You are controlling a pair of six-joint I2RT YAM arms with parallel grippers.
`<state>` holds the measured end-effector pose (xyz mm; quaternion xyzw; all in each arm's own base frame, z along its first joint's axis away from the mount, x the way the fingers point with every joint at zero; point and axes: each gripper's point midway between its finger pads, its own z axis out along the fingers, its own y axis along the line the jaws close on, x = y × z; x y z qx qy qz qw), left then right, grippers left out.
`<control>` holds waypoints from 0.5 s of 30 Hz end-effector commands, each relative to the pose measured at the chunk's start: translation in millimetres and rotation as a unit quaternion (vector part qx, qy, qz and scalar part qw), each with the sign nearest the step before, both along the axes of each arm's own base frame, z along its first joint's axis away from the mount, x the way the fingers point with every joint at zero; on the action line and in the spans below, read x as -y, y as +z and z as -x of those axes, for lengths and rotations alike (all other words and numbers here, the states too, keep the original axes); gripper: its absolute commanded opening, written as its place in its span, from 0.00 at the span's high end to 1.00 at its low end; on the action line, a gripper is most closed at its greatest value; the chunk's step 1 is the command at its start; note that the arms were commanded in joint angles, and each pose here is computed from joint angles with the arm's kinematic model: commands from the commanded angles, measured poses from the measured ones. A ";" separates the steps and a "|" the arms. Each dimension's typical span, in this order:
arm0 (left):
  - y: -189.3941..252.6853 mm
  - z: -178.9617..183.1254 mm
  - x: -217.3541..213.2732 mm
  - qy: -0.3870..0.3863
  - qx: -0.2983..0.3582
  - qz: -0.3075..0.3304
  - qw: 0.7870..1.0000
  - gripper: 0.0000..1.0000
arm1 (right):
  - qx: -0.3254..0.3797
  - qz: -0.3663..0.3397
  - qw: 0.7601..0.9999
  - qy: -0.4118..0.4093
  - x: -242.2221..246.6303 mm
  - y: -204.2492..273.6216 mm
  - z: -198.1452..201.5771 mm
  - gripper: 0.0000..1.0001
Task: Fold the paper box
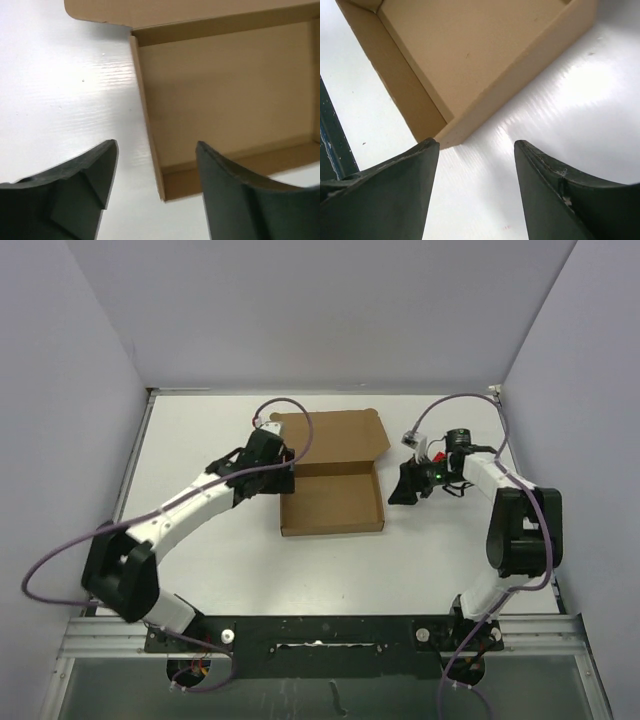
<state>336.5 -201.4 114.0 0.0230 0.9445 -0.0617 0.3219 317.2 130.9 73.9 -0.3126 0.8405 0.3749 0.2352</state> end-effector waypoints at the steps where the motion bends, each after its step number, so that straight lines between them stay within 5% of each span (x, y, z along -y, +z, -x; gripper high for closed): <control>1: 96.8 4.0 9.0 -0.057 0.163 0.134 0.976 0.27 | 0.117 -0.042 0.992 -0.003 19.8 61.9 -13.5 0.37; 4: 124.1 14.9 -3.8 -0.069 0.230 0.214 0.947 0.03 | 0.165 -0.038 0.985 -0.031 44.5 79.2 -17.5 0.35; 10: 126.6 42.6 -49.6 -0.044 0.230 0.293 0.927 0.02 | 0.225 0.006 0.972 -0.067 77.3 106.0 -30.4 0.30; 15: 104.3 64.0 -74.5 -0.047 0.201 0.265 0.942 0.02 | 0.138 0.036 0.977 -0.159 93.8 103.5 -59.0 0.33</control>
